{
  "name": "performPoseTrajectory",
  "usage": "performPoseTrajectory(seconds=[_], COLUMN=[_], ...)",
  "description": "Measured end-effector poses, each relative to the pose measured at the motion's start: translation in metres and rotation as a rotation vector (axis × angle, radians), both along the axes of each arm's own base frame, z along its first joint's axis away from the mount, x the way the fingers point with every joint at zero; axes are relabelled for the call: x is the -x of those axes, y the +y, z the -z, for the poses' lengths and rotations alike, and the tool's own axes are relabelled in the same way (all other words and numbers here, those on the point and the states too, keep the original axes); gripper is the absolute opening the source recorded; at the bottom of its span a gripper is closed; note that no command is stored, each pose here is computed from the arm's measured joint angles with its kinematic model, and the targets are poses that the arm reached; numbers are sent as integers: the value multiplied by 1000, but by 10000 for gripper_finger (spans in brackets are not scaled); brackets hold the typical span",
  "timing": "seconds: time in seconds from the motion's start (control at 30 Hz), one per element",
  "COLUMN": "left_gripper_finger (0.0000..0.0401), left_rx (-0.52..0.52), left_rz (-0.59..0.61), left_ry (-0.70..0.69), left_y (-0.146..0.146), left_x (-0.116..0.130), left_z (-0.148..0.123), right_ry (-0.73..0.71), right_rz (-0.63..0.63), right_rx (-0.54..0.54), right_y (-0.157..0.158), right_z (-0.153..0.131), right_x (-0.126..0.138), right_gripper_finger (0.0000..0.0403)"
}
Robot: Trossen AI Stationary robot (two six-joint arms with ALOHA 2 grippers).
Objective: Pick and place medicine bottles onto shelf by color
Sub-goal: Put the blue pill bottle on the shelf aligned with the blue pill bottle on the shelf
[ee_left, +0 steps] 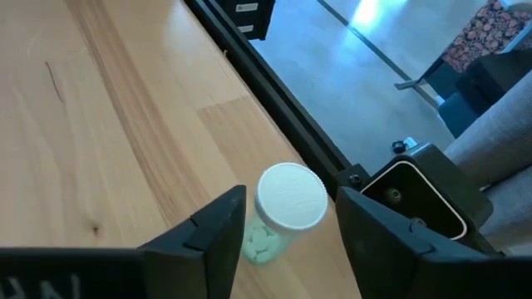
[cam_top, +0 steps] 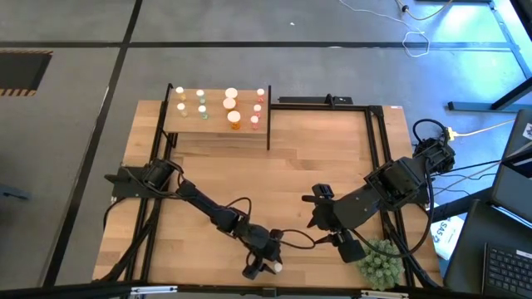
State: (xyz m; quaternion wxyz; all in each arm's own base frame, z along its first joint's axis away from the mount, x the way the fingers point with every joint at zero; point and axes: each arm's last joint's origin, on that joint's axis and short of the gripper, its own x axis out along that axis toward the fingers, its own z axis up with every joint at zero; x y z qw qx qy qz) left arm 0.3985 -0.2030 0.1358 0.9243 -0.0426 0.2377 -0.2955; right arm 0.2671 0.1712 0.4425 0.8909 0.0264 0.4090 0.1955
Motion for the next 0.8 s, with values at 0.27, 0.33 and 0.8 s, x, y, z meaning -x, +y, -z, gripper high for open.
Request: performPoseTrajectory(seconds=[0.27, 0.33, 0.8], left_gripper_finger=[161, 159, 137], left_rx=[-2, -4, -8], left_rz=[-7, -11, -16], left_ry=[-1, -1, 5], left_y=[1, 1, 4], left_x=[-1, -1, -1], left_z=[0, 0, 1], right_ry=[0, 0, 0], right_rz=[0, 0, 0], right_rx=[0, 0, 0], right_y=[0, 0, 0], right_z=[0, 0, 0], right_x=[0, 0, 0], right_gripper_finger=[200, 200, 200])
